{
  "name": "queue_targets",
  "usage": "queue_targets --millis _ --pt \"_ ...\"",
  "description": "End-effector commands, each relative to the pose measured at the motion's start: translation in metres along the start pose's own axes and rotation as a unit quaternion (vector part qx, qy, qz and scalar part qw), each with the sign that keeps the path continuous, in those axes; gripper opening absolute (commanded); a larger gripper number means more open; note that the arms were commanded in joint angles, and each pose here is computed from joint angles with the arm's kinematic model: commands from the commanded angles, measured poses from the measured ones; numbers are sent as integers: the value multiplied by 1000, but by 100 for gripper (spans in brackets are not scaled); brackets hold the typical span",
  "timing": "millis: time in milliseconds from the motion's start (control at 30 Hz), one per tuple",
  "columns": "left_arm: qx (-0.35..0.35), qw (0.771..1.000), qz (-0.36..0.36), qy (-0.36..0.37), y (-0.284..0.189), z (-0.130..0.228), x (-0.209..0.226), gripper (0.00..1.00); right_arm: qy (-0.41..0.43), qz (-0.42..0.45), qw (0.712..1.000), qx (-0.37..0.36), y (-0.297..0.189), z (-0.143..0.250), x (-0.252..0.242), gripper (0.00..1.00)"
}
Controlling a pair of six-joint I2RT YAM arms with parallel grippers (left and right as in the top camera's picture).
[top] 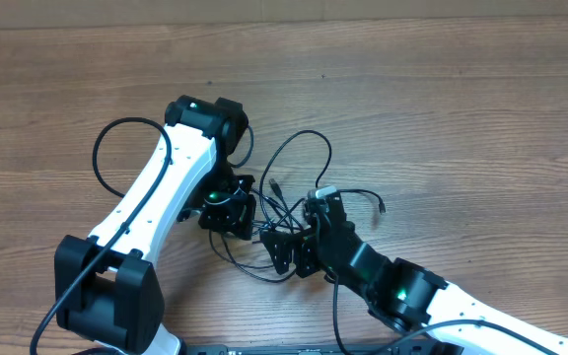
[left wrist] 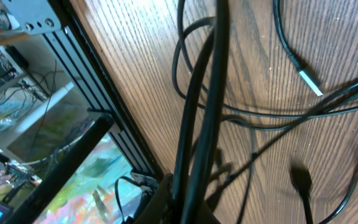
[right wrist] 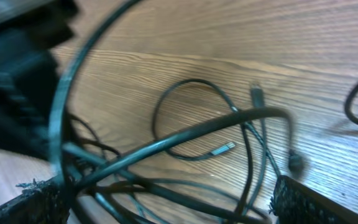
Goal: Untangle cables
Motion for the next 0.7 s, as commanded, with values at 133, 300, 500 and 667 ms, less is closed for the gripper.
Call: queue_targets --millis 133,300,500,667 --pt "0 1000 -9 -18 -2 3 3 4 1 127 990 -54 16 -7 -41 100" --pt "-28 999 -29 -34 -3 -4 11 5 35 192 980 -48 15 -13 -73 100" --pt "-72 994 -48 -61 -4 -14 18 5 75 266 960 -51 5 -27 -113 100" --pt "-120 990 -53 -59 -7 -24 20 4 133 341 928 -72 -13 -49 -161 100"
Point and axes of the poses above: each gripper's point midway between its finger pads, its own y axis out along the fingers, its own x axis along the line the jaws close on, z = x × y, the point moved 6 cm from there along -y, back along the fingers, and after that the axes turned 15 degrees about y, right-handed, at the moved point
